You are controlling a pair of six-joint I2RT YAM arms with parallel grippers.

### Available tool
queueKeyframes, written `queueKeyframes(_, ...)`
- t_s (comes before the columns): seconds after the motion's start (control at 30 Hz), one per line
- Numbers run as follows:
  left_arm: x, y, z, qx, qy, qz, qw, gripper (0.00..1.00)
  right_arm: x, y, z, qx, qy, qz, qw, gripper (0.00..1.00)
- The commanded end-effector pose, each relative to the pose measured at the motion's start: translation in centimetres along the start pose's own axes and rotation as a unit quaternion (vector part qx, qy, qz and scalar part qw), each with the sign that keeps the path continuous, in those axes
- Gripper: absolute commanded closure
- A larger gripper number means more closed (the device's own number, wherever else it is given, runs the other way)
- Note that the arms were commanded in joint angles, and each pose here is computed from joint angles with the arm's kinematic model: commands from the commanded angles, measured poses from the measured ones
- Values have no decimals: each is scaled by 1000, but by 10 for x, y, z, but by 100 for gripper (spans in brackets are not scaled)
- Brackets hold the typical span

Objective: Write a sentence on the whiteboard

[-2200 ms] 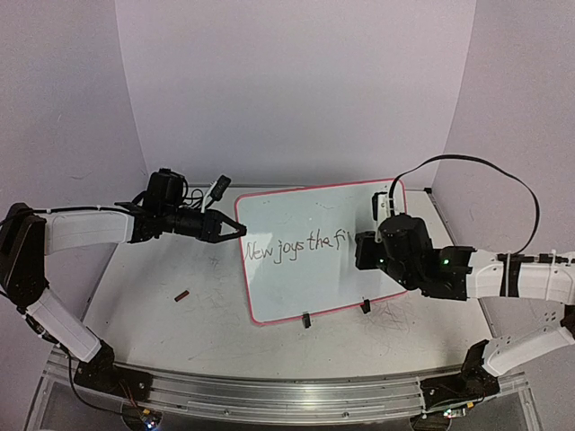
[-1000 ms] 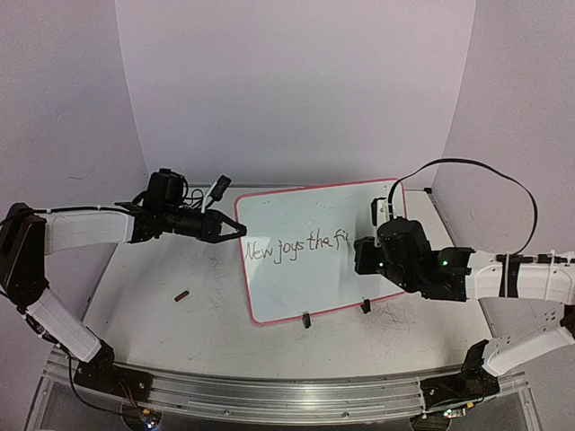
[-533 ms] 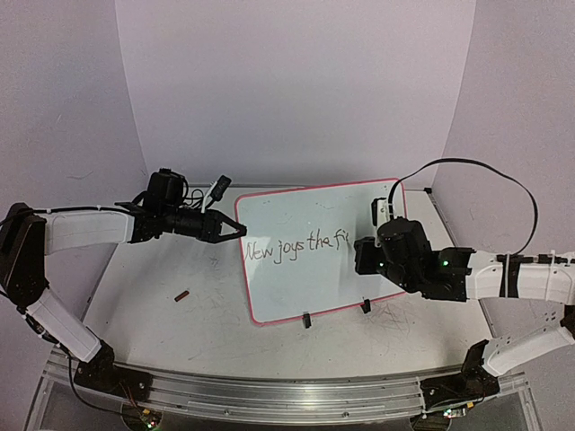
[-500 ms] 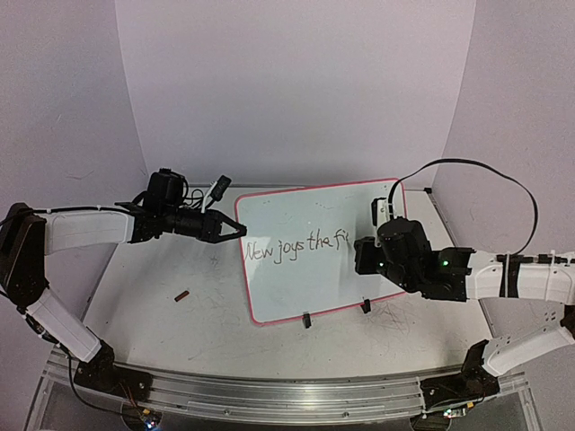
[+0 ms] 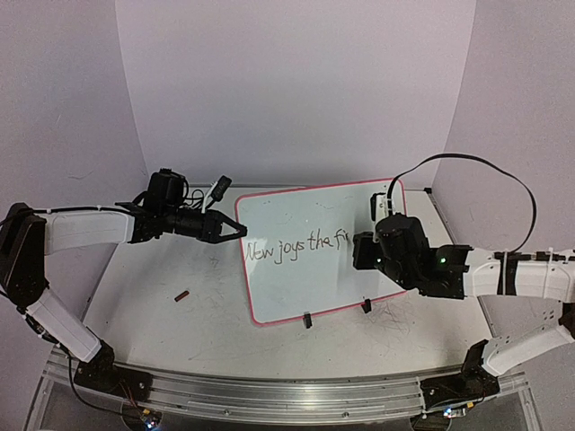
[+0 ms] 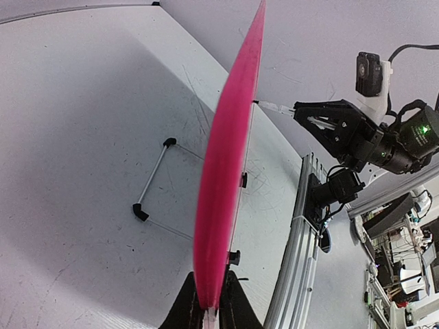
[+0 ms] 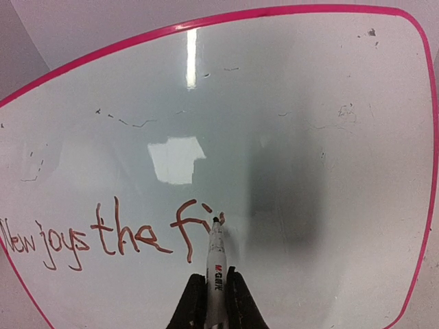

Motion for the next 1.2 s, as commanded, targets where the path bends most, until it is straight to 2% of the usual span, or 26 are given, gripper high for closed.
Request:
queueKeyframes(0.0,-1,-12,5,8,10,10,1000,91,-20,1,1,18,-32,9,999,100)
queueKeyframes(0.27,-1,-12,5,8,10,11,1000,92,-16,-6,-1,32,-26,13,999,100)
queueKeyframes(0.87,-1,-11,6,8,12,9,1000,91,20,-13,-4,15,30,15,999,100)
queueKeyframes(1.03,-1,-11,6,8,12,9,1000,91,20,-13,-6,12,31,16,999,100)
queueKeyframes(1.17,0,-10,7,7,12,9,1000,91,3,-7,-12,-10,4,27,1000,100)
Point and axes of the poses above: each gripper's point midway between its finger pads, its own z axis out along the fingers, its own y axis along the line the jaws close on, x = y × z, the point moved 4 cm from there along -z, back along the fingers, and after that the axes turned 6 degrees about -z, right-handed, at the moved point
